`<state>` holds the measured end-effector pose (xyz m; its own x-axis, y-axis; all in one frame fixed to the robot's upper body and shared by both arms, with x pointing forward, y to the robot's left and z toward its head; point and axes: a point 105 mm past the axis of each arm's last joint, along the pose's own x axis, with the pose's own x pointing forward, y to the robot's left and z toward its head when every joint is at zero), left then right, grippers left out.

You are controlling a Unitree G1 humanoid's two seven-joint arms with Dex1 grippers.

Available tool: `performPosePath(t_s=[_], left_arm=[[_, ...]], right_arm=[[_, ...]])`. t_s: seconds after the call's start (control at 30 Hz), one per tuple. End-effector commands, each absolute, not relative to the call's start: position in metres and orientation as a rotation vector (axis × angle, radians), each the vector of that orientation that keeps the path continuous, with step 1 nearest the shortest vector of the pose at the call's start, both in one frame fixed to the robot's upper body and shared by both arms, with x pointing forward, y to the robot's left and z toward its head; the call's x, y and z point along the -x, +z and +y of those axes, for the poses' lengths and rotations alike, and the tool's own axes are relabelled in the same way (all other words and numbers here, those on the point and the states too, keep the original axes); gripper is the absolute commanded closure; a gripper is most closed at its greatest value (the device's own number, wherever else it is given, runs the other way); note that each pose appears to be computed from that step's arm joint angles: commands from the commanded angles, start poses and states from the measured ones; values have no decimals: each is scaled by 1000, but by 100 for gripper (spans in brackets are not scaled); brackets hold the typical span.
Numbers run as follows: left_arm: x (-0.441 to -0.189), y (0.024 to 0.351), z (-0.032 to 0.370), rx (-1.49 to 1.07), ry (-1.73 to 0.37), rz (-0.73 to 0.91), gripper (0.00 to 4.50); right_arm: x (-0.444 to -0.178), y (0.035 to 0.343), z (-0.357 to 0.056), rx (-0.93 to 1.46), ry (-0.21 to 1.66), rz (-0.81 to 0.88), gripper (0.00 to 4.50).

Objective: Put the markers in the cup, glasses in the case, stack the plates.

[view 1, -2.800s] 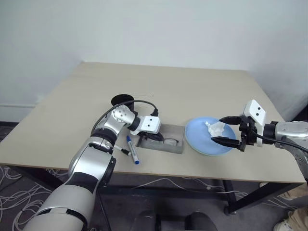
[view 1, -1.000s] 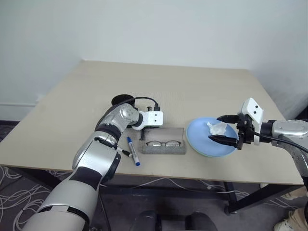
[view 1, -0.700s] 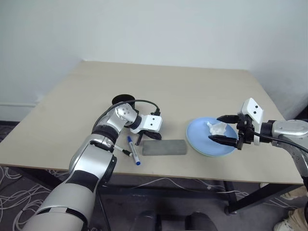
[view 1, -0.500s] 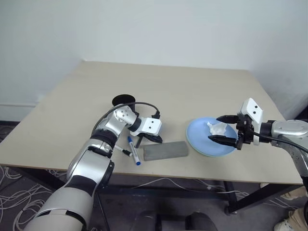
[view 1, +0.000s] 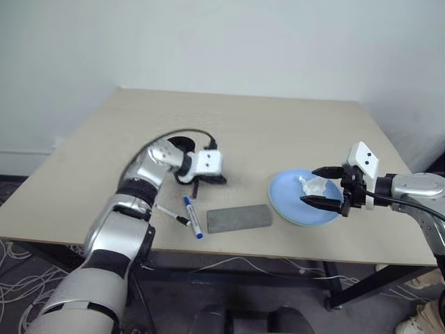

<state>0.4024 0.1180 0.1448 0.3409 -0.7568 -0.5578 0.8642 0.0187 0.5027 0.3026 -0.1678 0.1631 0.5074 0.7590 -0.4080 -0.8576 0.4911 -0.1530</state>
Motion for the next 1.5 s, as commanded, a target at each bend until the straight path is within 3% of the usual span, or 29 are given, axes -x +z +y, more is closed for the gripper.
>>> performPosePath(t_s=[0.03, 0.43, 0.57, 0.8, 1.2, 1.5], left_arm=[[-402, 168, 127, -832, -1212, 57, 448], [-338, 160, 149, -325, -1041, 204, 448], [-335, 166, 163, -175, -884, 272, 448], [-352, 164, 193, 31, -451, 422, 448], [-368, 176, 179, 225, -3, 459, 64], [-360, 146, 168, 259, 122, 606, 64]], right_arm=[[-303, 177, -170, 386, 988, 250, 0], [-304, 174, -170, 379, 1013, 272, 0], [-304, 173, -169, 378, 1025, 278, 0], [-308, 171, -165, 378, 1049, 278, 0], [-312, 171, -156, 389, 1103, 290, 0], [-315, 174, -151, 394, 1121, 282, 0]])
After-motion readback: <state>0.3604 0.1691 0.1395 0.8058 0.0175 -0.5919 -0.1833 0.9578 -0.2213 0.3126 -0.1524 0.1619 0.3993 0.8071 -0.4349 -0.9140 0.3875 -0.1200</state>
